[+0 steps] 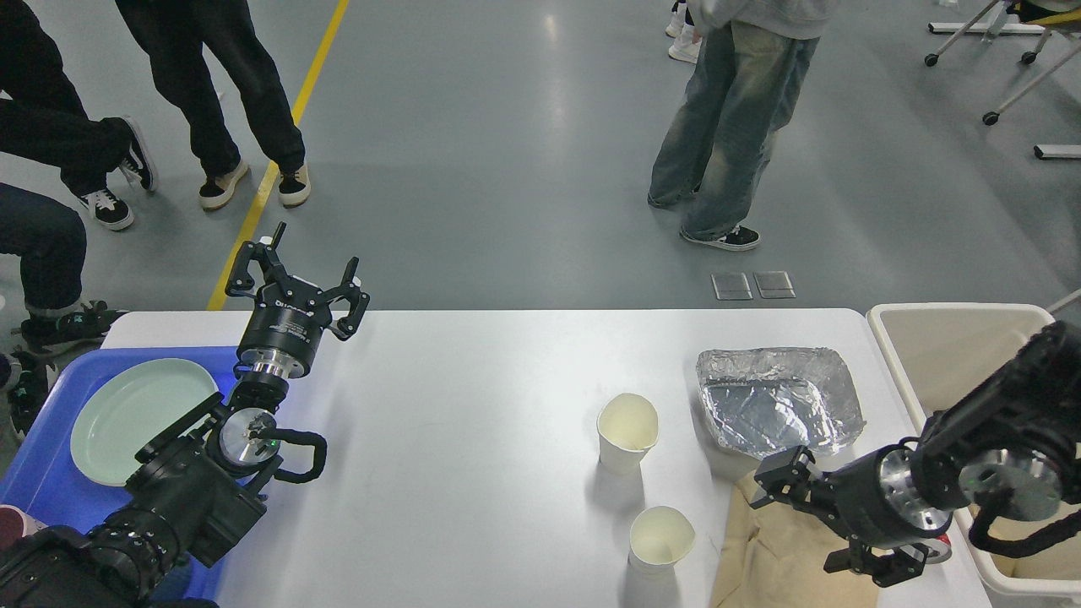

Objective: Tidy desktop
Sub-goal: 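Lower the right gripper toward the beige cloth near the white bin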

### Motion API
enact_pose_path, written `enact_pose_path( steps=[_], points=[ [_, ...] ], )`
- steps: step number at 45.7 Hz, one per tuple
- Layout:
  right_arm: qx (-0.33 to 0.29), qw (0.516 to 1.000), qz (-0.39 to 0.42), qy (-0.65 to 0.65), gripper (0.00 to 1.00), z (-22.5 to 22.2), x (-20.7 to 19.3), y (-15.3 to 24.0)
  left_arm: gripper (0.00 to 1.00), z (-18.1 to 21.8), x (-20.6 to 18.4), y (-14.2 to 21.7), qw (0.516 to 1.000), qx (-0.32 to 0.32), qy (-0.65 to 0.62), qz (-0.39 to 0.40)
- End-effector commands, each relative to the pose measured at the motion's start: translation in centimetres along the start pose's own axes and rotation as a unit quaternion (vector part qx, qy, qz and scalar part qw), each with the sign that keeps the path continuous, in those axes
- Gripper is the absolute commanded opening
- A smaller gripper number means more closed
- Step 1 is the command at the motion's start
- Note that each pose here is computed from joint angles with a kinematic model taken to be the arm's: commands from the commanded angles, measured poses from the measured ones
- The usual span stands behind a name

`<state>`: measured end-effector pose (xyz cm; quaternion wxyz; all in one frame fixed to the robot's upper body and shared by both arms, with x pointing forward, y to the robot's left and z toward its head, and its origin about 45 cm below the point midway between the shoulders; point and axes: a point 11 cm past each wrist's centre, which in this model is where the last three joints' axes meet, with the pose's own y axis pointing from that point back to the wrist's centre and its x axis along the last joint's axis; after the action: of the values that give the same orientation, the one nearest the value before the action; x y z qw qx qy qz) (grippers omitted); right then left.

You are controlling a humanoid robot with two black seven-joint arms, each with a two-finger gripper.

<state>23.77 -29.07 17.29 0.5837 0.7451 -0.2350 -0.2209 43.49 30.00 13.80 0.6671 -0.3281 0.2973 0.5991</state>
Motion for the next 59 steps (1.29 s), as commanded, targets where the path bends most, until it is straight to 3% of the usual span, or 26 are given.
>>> enact_pose_path(
  steps=[1,29,31,33,38,39,59],
  points=[
    [-0.03,0.998,0.017,0.052,1.0,0.2,-1.5,-2.4,0.97,0.0,0.0,0.0,1.0,0.0,0.0,0.0],
    [-0.069,0.987,0.068,0.126,0.99,2.8,-4.9,-7.2,0.97,0.0,0.0,0.0,1.0,0.0,0.0,-0.001],
    [-0.069,0.987,0.073,0.128,0.92,2.9,-4.9,-7.3,0.97,0.0,0.0,0.0,1.0,0.0,0.0,-0.001],
    [-0.069,0.986,0.08,0.13,0.78,3.0,-4.9,-7.4,0.97,0.0,0.0,0.0,1.0,0.0,0.0,-0.001],
    [-0.066,0.984,0.091,0.138,0.08,2.8,-4.8,-7.4,0.97,0.0,0.0,0.0,1.0,0.0,0.0,-0.001],
    [-0.066,0.984,0.09,0.14,0.0,2.8,-4.8,-7.5,0.97,0.0,0.0,0.0,1.0,0.0,0.0,-0.001],
    [-0.06,0.983,0.092,0.147,0.0,2.3,-4.8,-7.4,0.97,0.0,0.0,0.0,1.0,0.0,0.0,-0.001]
  ],
)
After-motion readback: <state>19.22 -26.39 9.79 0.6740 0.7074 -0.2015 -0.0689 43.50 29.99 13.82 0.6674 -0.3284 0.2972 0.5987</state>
